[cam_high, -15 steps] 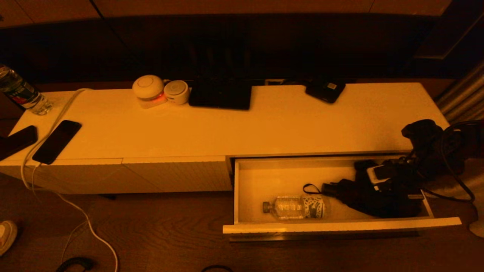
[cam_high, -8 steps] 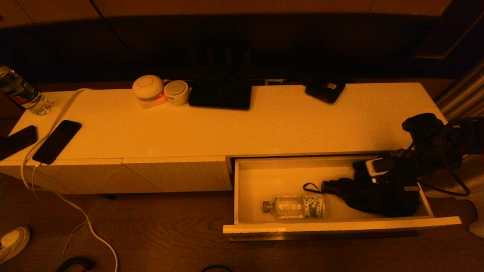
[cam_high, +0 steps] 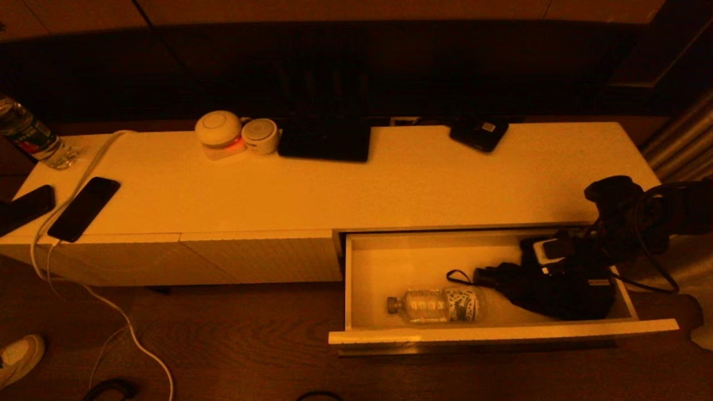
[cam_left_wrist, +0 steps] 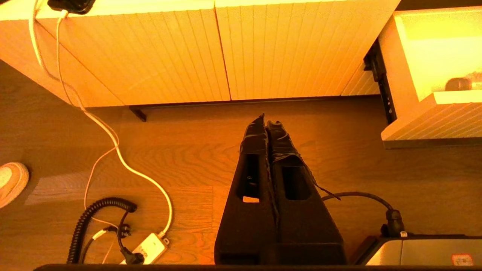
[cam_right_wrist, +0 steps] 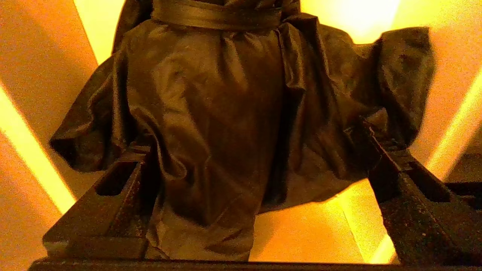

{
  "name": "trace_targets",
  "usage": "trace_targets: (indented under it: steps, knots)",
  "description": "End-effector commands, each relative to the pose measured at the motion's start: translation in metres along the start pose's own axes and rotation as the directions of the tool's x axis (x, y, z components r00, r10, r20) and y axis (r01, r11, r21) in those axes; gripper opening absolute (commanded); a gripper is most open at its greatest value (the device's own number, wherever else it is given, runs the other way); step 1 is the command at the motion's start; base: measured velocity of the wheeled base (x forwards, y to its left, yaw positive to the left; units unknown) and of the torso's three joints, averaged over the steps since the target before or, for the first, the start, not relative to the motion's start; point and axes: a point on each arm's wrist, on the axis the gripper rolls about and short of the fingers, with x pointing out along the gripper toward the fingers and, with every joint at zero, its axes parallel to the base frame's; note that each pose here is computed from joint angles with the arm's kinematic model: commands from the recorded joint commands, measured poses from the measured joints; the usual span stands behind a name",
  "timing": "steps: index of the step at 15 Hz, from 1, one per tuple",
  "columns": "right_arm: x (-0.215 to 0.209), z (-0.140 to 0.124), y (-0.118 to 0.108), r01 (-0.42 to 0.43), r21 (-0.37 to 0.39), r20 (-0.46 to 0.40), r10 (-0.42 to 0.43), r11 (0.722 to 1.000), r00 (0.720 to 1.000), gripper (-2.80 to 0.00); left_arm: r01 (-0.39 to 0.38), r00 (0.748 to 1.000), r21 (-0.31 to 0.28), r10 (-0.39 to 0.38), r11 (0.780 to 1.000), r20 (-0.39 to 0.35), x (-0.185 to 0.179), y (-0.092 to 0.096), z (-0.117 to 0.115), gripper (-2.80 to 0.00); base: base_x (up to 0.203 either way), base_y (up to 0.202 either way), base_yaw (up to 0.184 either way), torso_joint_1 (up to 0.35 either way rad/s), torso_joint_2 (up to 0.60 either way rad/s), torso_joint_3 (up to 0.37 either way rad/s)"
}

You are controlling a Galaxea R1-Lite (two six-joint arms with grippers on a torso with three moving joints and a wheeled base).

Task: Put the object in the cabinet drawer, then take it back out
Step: Take the umbrella out of the drawer and put it on the table

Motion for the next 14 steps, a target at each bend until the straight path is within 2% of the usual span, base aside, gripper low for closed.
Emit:
trace_targets:
  steps: [1,5,14]
  knots:
    - [0.01,-0.001,0.002,-0.017,-0.007,0.002,0.017,1.0,1.0,0.0,0.0,1.0,0.0,0.0,1.0,0.0,0.0,0.0,0.0,-2.8,0.0,0.0,0.0,0.0,0.0,0.0]
    - [0.022,-0.003,0.006,-0.046,0.002,0.002,0.046,0.999,0.999,0.0,0.0,1.0,0.0,0.0,1.0,0.0,0.0,0.0,0.0,-2.8,0.0,0.0,0.0,0.0,0.0,0.0]
    - [0.025,0.0,0.006,-0.04,0.019,0.009,0.04,0.999,0.999,0.0,0.0,1.0,0.0,0.0,1.0,0.0,0.0,0.0,0.0,-2.8,0.0,0.0,0.0,0.0,0.0,0.0]
